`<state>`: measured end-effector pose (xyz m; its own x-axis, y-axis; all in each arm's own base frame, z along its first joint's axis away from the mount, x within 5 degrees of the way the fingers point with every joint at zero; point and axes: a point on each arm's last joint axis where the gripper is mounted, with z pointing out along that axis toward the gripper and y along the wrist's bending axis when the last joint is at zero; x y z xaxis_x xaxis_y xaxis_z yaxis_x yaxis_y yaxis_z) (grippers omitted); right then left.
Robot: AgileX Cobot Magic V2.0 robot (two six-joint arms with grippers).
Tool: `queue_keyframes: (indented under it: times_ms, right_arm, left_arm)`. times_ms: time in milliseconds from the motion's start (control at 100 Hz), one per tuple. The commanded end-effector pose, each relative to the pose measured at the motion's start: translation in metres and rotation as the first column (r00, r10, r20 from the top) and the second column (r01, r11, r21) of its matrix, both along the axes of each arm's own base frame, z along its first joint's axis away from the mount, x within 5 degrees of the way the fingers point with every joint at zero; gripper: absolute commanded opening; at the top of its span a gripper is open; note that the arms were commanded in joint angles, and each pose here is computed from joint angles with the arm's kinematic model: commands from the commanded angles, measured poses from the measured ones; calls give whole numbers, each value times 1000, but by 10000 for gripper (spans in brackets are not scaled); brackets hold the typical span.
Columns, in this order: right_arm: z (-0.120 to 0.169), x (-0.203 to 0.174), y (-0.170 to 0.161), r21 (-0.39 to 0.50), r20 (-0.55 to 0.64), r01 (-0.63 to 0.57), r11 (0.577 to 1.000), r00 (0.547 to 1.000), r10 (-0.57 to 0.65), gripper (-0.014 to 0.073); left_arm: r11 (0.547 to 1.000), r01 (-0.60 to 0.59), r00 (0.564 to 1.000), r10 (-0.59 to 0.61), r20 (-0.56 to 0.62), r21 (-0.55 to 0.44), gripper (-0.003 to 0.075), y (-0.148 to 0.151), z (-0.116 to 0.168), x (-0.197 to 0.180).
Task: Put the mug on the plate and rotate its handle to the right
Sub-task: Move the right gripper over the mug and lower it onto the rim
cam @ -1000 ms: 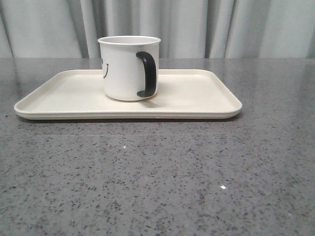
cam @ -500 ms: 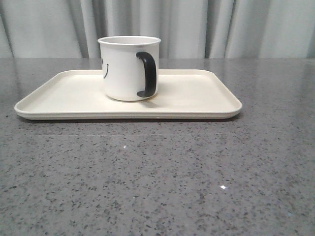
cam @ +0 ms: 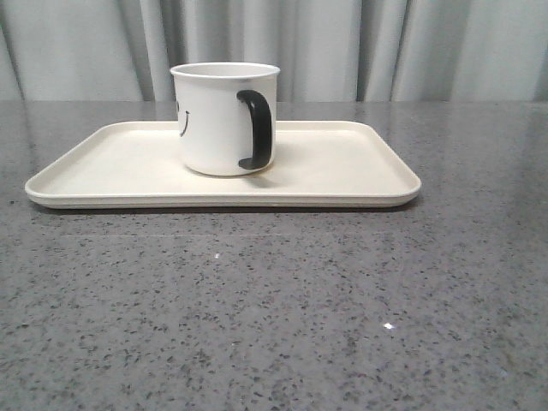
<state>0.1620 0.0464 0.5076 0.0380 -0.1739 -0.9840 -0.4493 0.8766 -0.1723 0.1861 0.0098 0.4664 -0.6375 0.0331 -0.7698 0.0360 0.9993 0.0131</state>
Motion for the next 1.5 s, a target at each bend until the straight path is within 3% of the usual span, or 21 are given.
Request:
queue_keyframes:
  times_ms: [0, 240, 500, 910, 1490]
  right_arm:
    - [20, 13, 2, 12, 38, -10, 1000, 999, 10, 414]
    - [44, 62, 17, 23, -23, -141, 990, 990, 141, 414]
    - [37, 112, 64, 17, -108, -330, 944, 938, 330, 414]
    - [-28, 167, 130, -36, -299, -451, 892, 856, 421, 414]
    - [-106, 211, 149, -38, -563, -489, 871, 731, 386, 414]
  left_arm:
    - [1000, -8, 996, 9, 84, -10, -20, 0, 8, -2]
    - [1000, -9, 997, 10, 72, -11, -20, 0, 4, 0]
    - [1000, -9, 998, 9, 70, -11, -20, 0, 4, -1]
    - [1000, -5, 999, 5, 38, -14, -20, -1, 1, -2]
    - [1000, -4, 999, 5, 35, -15, -20, -1, 1, -2]
